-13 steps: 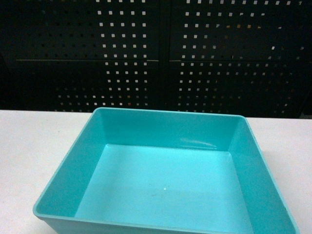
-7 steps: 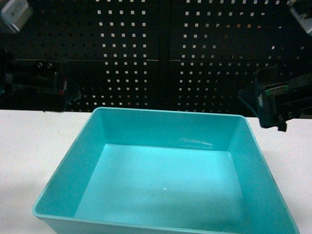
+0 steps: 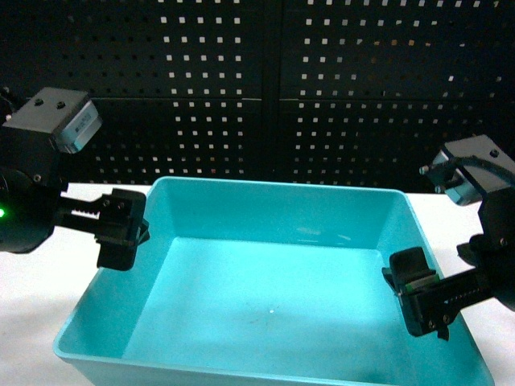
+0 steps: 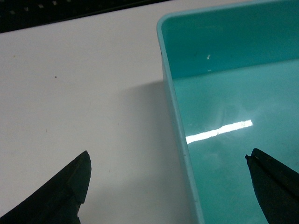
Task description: Stack blue boxes stably on right
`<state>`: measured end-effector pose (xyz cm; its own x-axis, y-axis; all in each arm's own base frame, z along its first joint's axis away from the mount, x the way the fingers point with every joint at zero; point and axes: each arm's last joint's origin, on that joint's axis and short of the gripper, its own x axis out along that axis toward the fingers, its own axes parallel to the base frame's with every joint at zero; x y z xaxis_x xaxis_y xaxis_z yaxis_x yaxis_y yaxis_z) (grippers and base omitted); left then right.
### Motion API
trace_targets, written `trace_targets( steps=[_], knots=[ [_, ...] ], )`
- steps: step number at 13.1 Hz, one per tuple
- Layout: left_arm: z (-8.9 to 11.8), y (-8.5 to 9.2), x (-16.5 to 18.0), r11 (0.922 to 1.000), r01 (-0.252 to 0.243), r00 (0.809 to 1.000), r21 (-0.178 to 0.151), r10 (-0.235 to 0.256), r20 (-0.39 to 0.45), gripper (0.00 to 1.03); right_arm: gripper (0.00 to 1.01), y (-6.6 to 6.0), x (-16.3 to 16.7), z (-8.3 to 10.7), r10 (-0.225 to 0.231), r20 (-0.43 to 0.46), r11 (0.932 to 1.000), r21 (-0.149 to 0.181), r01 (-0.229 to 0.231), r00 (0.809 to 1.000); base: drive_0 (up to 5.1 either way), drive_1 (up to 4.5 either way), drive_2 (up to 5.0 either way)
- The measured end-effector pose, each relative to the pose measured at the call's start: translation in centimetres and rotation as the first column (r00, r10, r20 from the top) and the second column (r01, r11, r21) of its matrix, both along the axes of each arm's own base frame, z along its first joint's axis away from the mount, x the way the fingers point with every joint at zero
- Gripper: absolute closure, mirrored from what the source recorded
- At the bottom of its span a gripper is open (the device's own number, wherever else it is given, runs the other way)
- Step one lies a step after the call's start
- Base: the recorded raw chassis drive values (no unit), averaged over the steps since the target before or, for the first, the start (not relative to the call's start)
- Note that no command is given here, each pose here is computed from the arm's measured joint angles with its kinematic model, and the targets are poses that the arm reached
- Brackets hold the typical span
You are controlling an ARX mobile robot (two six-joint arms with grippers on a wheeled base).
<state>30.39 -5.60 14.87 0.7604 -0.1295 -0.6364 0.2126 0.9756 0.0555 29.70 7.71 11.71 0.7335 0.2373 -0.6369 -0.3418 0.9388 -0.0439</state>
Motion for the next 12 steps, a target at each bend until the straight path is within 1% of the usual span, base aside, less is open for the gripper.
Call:
trace_targets(
  steps=[2, 3, 4, 7, 8, 9, 10, 12],
  knots=[
    [-0.9, -0.2, -0.4, 0.9996, 0.0, 1.0, 0.027, 0.0, -0.009, 0.05, 0.03, 0.2, -0.3, -0.9, 0.0, -0.013, 1.0, -0.009, 0.0, 1.0, 0.0, 0.0, 0.0],
    [-1.4, -0.3, -0.6, 0.9993, 0.01, 1.0, 0.036, -0.009, -0.008, 0.05, 0.03, 0.3, -0.6, -1.4, 0.004, -0.026, 0.9999, -0.012, -0.005, 1.0, 0.0, 0.0, 0.0],
    [-1.8, -0.3, -0.7, 0.9991, 0.004, 1.0, 0.043, -0.004, -0.01, 0.05, 0.03, 0.4, -0.8, -1.9, 0.007, -0.039, 0.9998, -0.017, -0.008, 0.999, 0.0, 0.0, 0.0],
    [-3.5, -0.2, -1.3, 0.9988, 0.0, 0.999, 0.049, 0.003, -0.054, 0.05, 0.03, 0.4, -1.3, -2.6, 0.005, -0.054, 0.9998, -0.02, -0.007, 0.999, 0.0, 0.0, 0.0],
    [-3.7, -0.2, -1.4, 0.9988, -0.006, 0.998, 0.048, 0.009, -0.06, 0.05, 0.03, 0.4, -1.4, -2.6, 0.002, -0.051, 0.9998, -0.02, -0.003, 0.999, 0.0, 0.0, 0.0],
    [-3.8, -0.2, -1.4, 0.9991, -0.018, 0.998, 0.039, 0.02, -0.063, 0.05, 0.03, 0.3, -1.5, -2.7, 0.0, -0.05, 0.9998, -0.021, -0.001, 0.999, 0.0, 0.0, 0.0],
    [-3.8, -0.2, -1.5, 0.9992, -0.021, 0.998, 0.033, 0.023, -0.064, 0.05, 0.1, 0.3, -1.6, -2.8, -0.004, -0.05, 0.9997, -0.022, 0.003, 0.999, 0.0, 0.0, 0.0],
    [-3.8, -0.3, -1.5, 0.9994, -0.03, 0.997, 0.016, 0.031, -0.072, 0.05, 0.3, 0.2, -1.8, -2.9, -0.004, -0.054, 0.9997, -0.024, 0.003, 0.999, 0.0, 0.0, 0.0]
  ],
)
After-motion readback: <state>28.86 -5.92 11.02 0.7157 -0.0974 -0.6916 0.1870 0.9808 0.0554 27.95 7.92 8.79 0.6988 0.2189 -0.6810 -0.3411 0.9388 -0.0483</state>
